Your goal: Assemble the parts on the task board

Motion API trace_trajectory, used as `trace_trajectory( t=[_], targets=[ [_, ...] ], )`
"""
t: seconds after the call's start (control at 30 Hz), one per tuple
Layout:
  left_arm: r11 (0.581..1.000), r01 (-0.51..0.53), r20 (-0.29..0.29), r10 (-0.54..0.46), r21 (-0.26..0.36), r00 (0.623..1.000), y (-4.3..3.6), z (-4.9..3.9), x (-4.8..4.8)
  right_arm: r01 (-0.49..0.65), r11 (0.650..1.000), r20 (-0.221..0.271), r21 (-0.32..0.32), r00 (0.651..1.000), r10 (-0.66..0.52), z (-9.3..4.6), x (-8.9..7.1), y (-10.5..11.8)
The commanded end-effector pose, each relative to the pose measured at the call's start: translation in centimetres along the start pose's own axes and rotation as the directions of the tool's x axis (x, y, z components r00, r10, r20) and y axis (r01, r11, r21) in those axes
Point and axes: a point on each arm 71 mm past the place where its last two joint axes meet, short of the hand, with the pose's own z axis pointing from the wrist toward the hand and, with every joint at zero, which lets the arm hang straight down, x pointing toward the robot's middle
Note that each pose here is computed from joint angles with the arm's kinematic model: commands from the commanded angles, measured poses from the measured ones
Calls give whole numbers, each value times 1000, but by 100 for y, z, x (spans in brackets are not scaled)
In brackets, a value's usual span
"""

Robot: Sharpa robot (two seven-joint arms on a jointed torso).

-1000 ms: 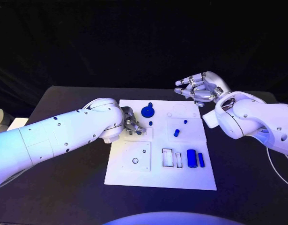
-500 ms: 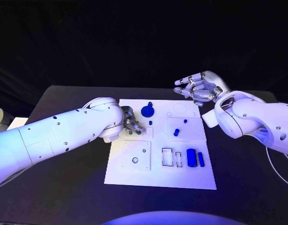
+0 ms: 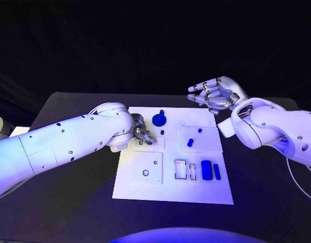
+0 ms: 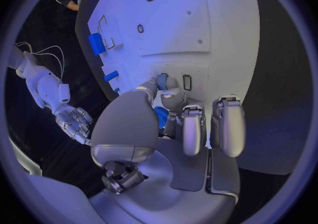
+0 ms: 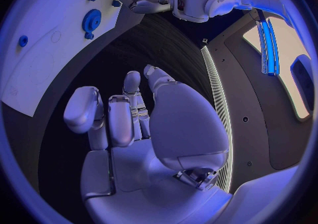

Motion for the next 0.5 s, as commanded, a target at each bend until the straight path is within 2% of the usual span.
trace_trajectory(
  t=[0.03, 0.23, 0.5],
  targets=[
    [995, -62, -70, 57, -76, 996, 59, 13, 49, 6, 1000, -16, -9, 1000, -6, 1, 20, 8],
    [991, -103, -104, 94, -81, 990, 17, 21, 16, 5, 1000, -19, -9, 1000, -6, 6, 29, 10],
    [988, -126, -123, 115, -90, 986, -2, 38, -20, 5, 1000, -20, -8, 1000, -5, 11, 35, 10]
  ],
)
